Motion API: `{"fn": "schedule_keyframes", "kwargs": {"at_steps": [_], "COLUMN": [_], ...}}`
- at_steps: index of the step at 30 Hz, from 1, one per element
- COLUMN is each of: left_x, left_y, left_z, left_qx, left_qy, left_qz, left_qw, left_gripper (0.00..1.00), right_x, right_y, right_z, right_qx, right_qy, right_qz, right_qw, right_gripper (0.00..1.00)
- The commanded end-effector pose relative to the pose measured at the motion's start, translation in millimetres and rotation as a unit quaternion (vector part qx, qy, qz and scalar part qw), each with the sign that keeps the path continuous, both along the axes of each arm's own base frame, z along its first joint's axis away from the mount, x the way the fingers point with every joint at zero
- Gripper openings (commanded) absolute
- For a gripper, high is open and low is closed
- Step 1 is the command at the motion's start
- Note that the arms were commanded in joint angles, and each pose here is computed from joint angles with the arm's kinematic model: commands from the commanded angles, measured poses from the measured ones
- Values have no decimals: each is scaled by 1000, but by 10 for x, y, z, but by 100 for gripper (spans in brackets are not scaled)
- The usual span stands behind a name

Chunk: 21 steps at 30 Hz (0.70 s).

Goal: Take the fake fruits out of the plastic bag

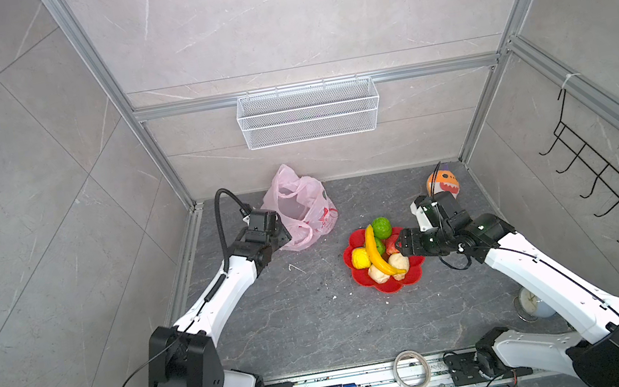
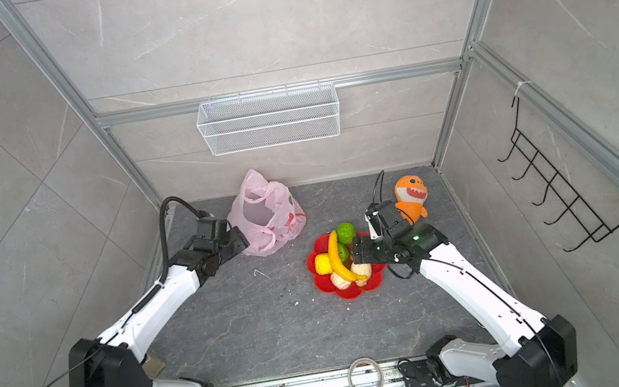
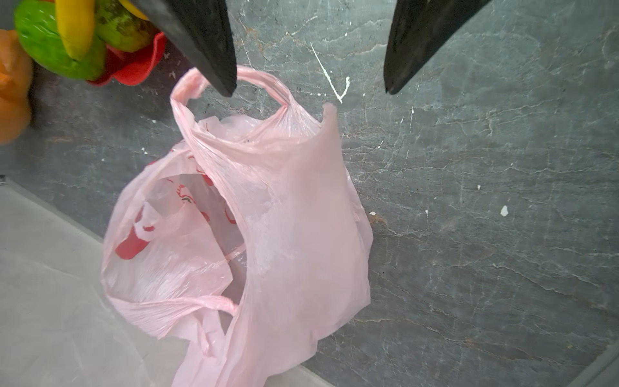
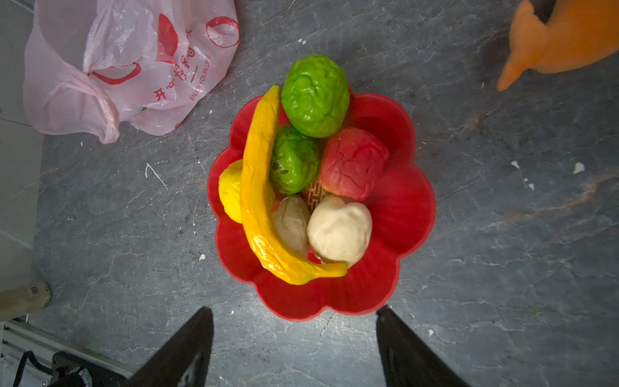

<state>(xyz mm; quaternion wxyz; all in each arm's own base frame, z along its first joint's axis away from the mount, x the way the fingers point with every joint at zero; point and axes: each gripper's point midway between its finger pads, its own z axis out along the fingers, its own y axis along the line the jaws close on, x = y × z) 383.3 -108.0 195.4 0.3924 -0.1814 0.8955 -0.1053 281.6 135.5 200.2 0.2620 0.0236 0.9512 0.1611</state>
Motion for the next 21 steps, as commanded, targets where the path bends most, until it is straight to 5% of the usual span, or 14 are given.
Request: {"fn": "schedule_keyframes", "kwargs": {"at_steps": [1, 14, 21], "left_x": [-255, -956, -1096], "left_y": [106, 411, 470], "left_z": [258, 179, 101], "left_qx": [-5, 3, -1], "left_qy": [-24, -19, -14], "left_qz": [3, 10, 16], "left_qw": [1000, 1000, 1000], "left_gripper": [74, 82, 82], "right_x": [22, 60, 150], "right_y": [-153, -955, -1126], "right_z": [29, -282, -617], "right_qx": [2, 4, 6], "right_qy": [-11, 16, 42], "right_qz": [-22, -164, -197], "right_qw": [1000, 986, 979], "right_gripper": [79, 73, 40]}}
